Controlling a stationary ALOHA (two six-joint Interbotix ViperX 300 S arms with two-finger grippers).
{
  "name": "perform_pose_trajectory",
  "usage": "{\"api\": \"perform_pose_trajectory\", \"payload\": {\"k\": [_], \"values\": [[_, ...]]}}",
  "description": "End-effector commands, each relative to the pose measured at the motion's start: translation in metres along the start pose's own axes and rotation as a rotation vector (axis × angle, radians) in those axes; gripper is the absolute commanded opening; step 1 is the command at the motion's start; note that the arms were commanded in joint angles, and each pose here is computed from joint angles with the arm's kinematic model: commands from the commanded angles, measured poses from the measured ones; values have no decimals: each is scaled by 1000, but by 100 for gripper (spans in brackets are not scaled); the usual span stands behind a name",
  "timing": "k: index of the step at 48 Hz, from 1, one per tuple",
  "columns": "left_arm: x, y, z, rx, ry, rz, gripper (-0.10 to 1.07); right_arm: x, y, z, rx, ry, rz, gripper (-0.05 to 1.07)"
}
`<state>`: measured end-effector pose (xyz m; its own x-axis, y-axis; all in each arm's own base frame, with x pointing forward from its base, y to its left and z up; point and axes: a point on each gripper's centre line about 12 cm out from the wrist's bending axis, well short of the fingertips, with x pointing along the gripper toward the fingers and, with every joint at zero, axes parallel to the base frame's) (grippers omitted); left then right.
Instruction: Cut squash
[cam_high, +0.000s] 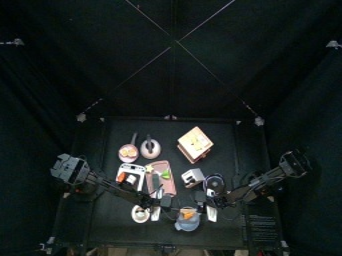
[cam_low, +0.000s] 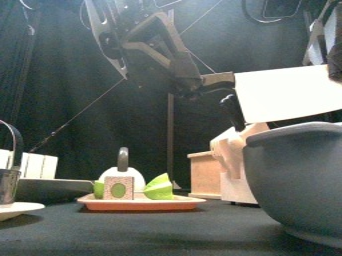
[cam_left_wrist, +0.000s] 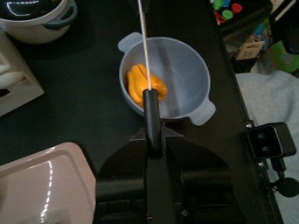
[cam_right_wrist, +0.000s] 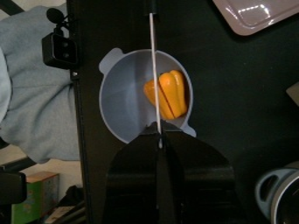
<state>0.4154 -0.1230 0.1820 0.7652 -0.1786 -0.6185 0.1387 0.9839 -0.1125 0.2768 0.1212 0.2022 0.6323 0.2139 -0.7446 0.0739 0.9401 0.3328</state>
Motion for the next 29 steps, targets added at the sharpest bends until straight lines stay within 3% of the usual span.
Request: {"api": "perform_pose_trajectory", "payload": {"k": [1, 8, 15, 29], "values": [[-4, -3, 16, -4, -40, -6, 41, -7, 7, 11, 13, -20, 14, 34], [-10, -5, 25, 4, -33, 21, 41, -12, 5, 12, 23, 44, -60, 34], [-11, -7, 25, 6, 6, 61, 41, -16, 9, 20, -5, 43, -83, 34], [0, -32, 22, 32, 26, 28, 41, 13, 18, 5, -26, 102, -98, 34]]}}
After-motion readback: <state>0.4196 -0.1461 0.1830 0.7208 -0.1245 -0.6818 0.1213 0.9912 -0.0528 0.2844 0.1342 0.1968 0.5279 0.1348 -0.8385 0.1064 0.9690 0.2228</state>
